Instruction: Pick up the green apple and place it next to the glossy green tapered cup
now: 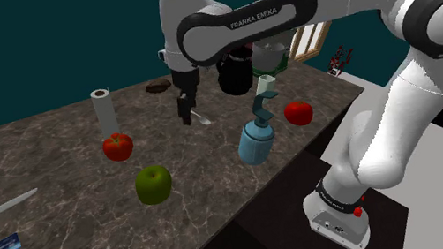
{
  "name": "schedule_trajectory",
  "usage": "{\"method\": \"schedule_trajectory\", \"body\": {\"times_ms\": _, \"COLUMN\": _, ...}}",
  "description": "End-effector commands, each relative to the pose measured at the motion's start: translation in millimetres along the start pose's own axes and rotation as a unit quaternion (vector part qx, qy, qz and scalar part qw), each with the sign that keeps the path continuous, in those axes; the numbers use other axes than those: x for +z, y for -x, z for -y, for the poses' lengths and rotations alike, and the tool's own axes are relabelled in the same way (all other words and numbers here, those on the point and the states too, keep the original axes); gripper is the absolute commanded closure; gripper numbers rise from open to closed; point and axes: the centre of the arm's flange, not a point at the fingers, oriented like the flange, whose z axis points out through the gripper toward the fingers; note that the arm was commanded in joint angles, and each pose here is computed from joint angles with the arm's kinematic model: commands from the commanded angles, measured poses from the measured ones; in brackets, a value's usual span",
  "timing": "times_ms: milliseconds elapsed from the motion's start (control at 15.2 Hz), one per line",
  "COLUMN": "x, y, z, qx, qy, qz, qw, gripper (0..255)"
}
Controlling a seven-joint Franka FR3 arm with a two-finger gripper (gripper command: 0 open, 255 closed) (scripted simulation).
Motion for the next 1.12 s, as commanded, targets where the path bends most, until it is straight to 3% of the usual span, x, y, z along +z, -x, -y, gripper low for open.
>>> {"method": "schedule_trajectory", "body": {"times_ms": 0, "x": 9.3, "y": -17.7, "z": 17.8, "qx": -0.035, "qy": 0.001, "qz": 0.004, "qw": 0.9994, "gripper": 0}}
{"method": "schedule_trajectory", "body": {"times_ms": 396, "x": 41.1, "y": -68.0, "z": 74.9, "qx": -0.136, "qy": 0.003, "qz": 0.017, "qw": 0.9906, "gripper": 0}}
{"method": "schedule_trajectory", "body": {"times_ms": 792, "x": 73.3, "y": -103.9, "z": 138.3, "qx": -0.232, "qy": 0.006, "qz": 0.029, "qw": 0.9723, "gripper": 0}}
{"method": "schedule_trajectory", "body": {"times_ms": 1056, "x": 94.3, "y": -102.8, "z": 137.8, "qx": -0.232, "qy": 0.006, "qz": 0.029, "qw": 0.9723, "gripper": 0}}
